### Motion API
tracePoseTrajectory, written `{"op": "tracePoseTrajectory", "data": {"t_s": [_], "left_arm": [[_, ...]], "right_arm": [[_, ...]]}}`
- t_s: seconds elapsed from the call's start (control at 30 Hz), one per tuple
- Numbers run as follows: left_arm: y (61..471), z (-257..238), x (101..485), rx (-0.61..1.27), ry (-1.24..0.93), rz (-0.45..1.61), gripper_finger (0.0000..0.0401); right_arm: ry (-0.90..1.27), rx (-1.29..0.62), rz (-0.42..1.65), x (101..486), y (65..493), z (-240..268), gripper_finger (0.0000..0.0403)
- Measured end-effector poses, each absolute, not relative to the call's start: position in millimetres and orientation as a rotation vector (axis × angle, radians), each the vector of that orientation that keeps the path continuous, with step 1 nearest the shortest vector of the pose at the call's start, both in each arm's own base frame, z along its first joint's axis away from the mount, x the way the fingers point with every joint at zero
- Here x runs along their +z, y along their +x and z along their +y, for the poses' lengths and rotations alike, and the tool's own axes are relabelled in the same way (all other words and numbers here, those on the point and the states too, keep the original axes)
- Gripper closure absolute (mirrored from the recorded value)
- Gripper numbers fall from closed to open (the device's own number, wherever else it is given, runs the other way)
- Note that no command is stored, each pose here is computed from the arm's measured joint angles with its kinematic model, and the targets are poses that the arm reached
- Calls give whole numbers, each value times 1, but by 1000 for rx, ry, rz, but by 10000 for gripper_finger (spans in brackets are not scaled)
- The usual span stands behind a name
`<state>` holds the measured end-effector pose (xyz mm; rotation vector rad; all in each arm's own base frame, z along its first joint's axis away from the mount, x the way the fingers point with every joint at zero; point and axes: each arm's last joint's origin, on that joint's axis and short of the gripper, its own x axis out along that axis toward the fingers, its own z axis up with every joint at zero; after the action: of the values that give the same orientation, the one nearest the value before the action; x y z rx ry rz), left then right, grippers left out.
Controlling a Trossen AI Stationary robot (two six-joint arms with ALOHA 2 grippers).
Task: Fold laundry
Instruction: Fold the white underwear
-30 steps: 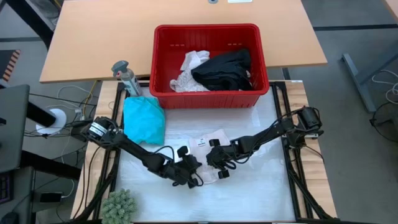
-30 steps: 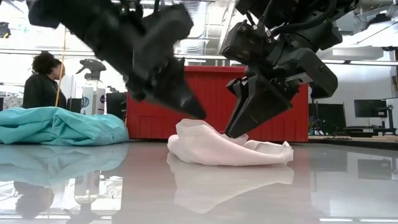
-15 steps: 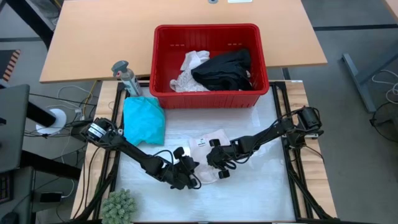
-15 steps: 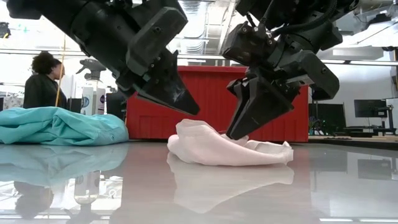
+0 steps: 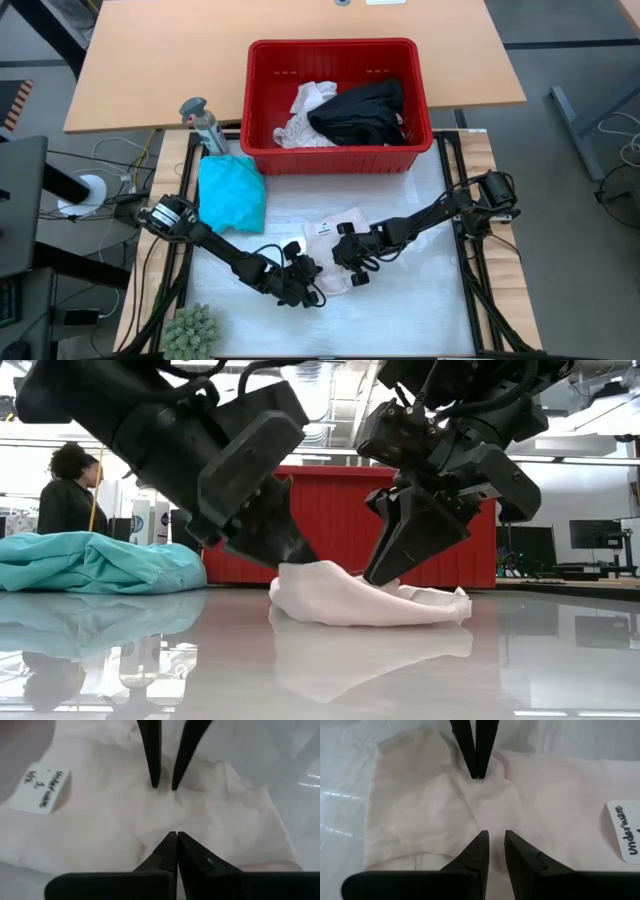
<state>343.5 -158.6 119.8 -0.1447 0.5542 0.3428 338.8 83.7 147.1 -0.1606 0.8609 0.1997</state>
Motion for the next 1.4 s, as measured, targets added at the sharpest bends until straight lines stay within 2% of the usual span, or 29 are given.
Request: {"op": "tracePoseTrajectory", "data": {"t_s": [0.37,0.67,0.93,1.17,1.3,1.4], "left_arm": [[345,-160,121,336,-170,544,401],[345,-160,121,320,-175,549,401],[345,-160,127,299,-147,549,401],[352,-156,177,316,-22,424,401],[359,-148,188,325,44,409,401],[363,-140,189,338,71,414,401]], "right_arm": [[-183,201,861,150,338,80,315],[-172,181,824,178,329,73,315],[-43,-159,1046,172,312,41,315],[45,-260,1117,168,307,21,315],[122,-281,1137,167,306,10,307],[157,-330,1177,165,302,-1,282]]}}
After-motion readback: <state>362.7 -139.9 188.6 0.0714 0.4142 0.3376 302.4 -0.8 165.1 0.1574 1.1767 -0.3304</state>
